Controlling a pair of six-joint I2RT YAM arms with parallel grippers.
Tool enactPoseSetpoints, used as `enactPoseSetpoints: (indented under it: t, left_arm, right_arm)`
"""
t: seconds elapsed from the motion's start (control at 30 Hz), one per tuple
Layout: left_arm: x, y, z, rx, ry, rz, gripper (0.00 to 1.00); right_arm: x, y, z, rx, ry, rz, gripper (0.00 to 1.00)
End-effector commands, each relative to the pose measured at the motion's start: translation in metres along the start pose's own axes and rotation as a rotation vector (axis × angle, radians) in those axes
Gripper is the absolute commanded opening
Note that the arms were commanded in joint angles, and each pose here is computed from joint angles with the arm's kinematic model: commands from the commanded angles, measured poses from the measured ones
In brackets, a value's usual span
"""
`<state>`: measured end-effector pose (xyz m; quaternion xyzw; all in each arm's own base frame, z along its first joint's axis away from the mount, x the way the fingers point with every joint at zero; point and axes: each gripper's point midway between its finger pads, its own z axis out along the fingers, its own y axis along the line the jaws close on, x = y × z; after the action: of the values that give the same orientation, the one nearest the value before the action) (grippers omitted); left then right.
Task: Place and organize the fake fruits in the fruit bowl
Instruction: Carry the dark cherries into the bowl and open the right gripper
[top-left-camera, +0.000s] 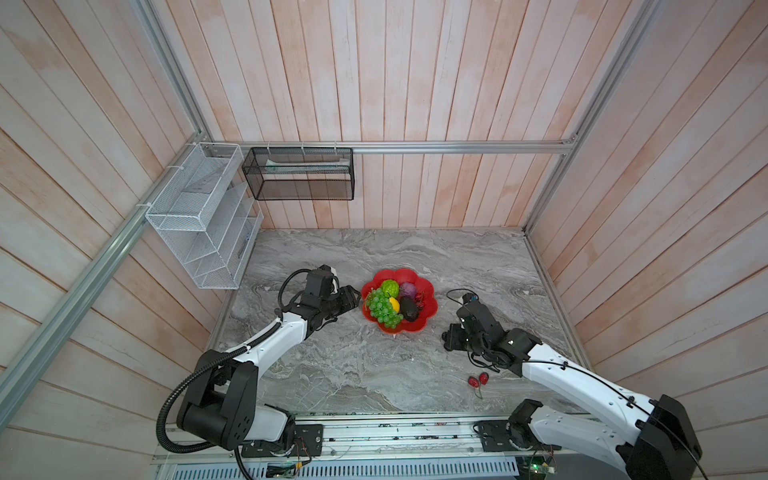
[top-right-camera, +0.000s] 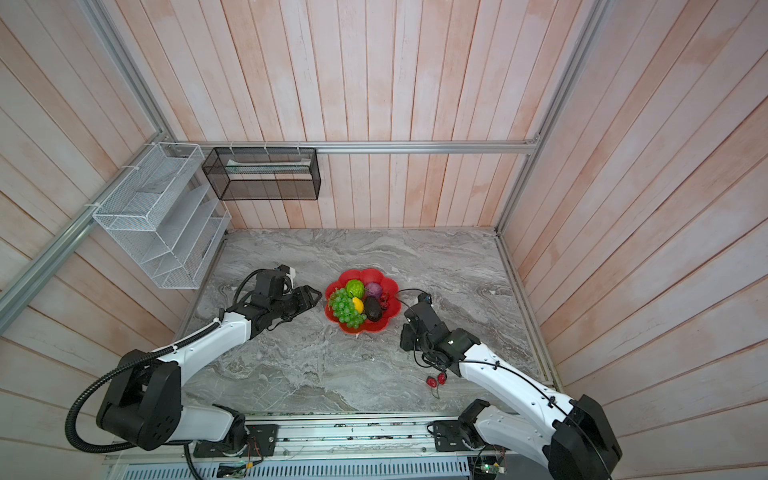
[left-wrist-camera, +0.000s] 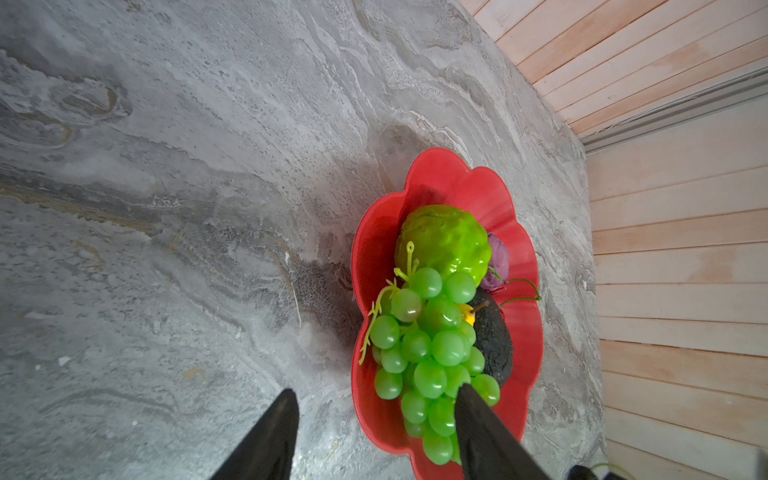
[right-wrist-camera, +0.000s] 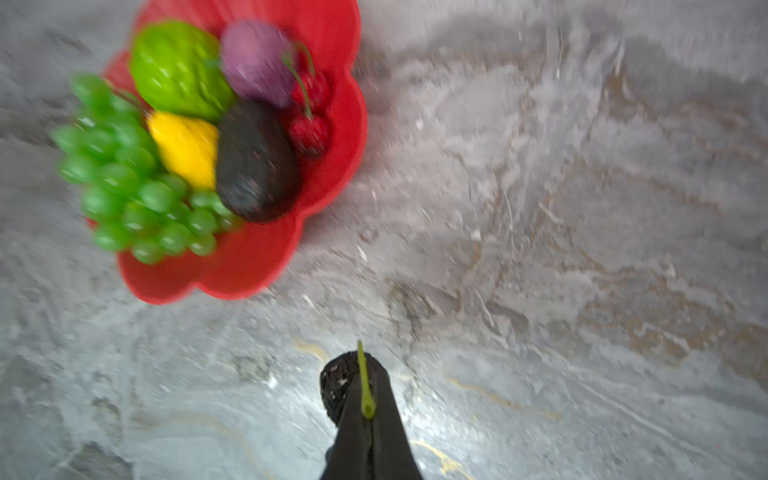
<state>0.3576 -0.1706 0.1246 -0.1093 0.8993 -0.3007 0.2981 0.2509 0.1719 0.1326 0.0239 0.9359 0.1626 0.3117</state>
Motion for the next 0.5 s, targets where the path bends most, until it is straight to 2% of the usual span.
enactPoseSetpoints:
  t: [0.0, 0.2, 0.47]
  left_arm:
    - [-0.005, -0.001, -0.004, -0.001, -0.02, 0.014, 0.63]
    - [0.007, 0.006, -0.011, 0.002, -0.013, -0.012, 0.63]
    - [0.015, 0.014, -0.027, -0.017, -0.039, -0.036, 0.62]
  right_arm:
    - [-0.042, 0.024, -0.002, -0.064, -0.059, -0.071, 0.0]
    - [-0.089, 0.055, 0.023, -0.129, -0.099, -0.143, 0.0]
    - [-0.102, 0.061, 0.065, -0.174, -0.083, -0.11, 0.0]
